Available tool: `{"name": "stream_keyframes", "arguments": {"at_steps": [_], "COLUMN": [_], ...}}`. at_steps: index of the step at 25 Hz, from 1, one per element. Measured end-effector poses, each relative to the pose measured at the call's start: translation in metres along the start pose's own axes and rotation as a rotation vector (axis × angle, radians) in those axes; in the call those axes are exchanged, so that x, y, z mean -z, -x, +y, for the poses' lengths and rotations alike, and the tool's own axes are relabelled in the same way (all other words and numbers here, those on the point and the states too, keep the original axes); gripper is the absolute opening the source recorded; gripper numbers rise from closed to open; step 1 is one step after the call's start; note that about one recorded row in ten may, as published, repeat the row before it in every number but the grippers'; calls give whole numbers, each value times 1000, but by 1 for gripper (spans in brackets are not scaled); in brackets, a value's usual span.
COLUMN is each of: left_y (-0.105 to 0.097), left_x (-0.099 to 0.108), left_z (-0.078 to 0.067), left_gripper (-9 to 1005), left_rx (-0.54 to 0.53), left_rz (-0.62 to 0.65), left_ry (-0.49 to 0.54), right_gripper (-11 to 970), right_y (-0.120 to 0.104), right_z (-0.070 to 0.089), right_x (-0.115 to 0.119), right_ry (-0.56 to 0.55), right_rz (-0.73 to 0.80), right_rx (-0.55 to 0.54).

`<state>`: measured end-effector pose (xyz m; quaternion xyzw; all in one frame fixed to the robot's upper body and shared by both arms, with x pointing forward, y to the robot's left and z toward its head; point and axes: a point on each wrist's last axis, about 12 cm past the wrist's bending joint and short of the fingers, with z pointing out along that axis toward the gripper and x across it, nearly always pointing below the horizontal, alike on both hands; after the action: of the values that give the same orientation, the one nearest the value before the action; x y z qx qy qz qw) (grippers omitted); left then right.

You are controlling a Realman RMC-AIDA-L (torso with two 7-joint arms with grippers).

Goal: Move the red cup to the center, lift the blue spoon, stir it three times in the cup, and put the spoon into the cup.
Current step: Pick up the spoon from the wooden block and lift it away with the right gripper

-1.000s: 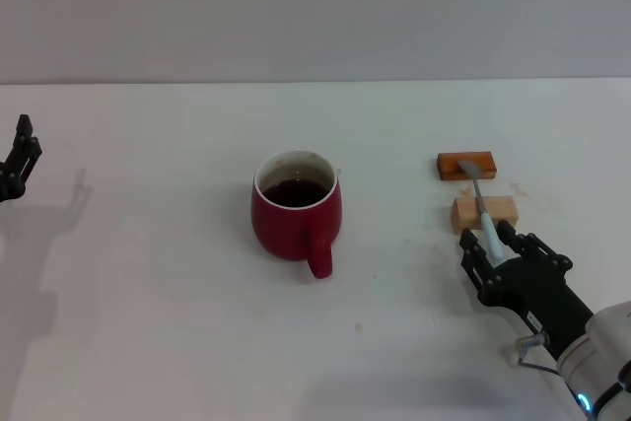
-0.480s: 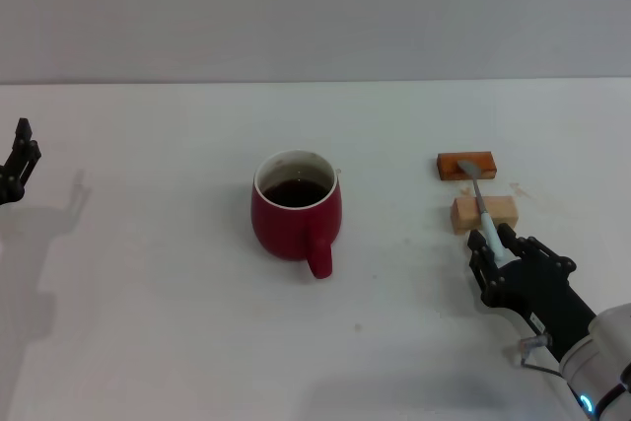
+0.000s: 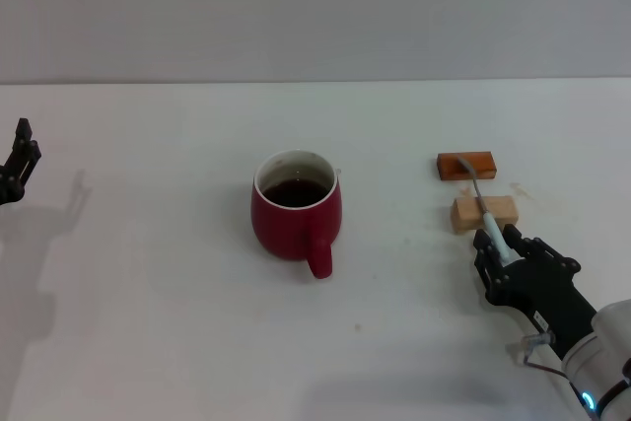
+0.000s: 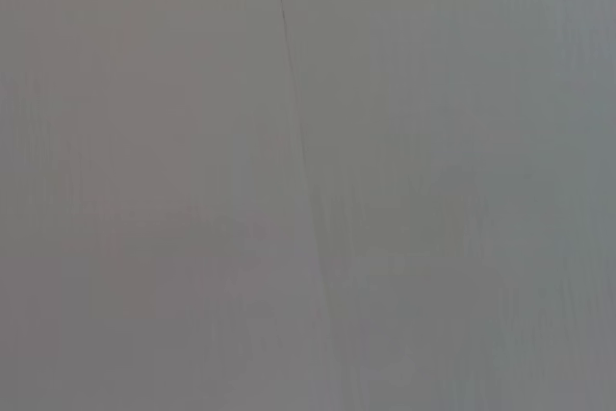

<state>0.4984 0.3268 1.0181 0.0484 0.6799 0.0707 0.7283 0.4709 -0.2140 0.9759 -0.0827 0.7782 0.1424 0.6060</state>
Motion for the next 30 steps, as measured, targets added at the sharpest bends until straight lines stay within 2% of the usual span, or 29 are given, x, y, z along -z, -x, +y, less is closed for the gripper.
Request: {"name": "stream_keyframes", "arguments": {"at_steps": [19,29,30], "left_y": [-1,-3,-3], "left_x": [-2,-4,-5], "left_z": [0,2,2], "left_gripper": [845,845,845], "left_rx": [-2,-10,-12], "left_rz": [12,28,30], "left_ry": [-2,-1,-2], "right_gripper": [316,291,265], "right_y": [1,3,3], "right_z": [1,0,0], "right_x": [-2,-2,-3], "right_ry": [8,-19,-20], "right_rz": [-4,-10,-7], "right_rx": [4,-34,-35]}}
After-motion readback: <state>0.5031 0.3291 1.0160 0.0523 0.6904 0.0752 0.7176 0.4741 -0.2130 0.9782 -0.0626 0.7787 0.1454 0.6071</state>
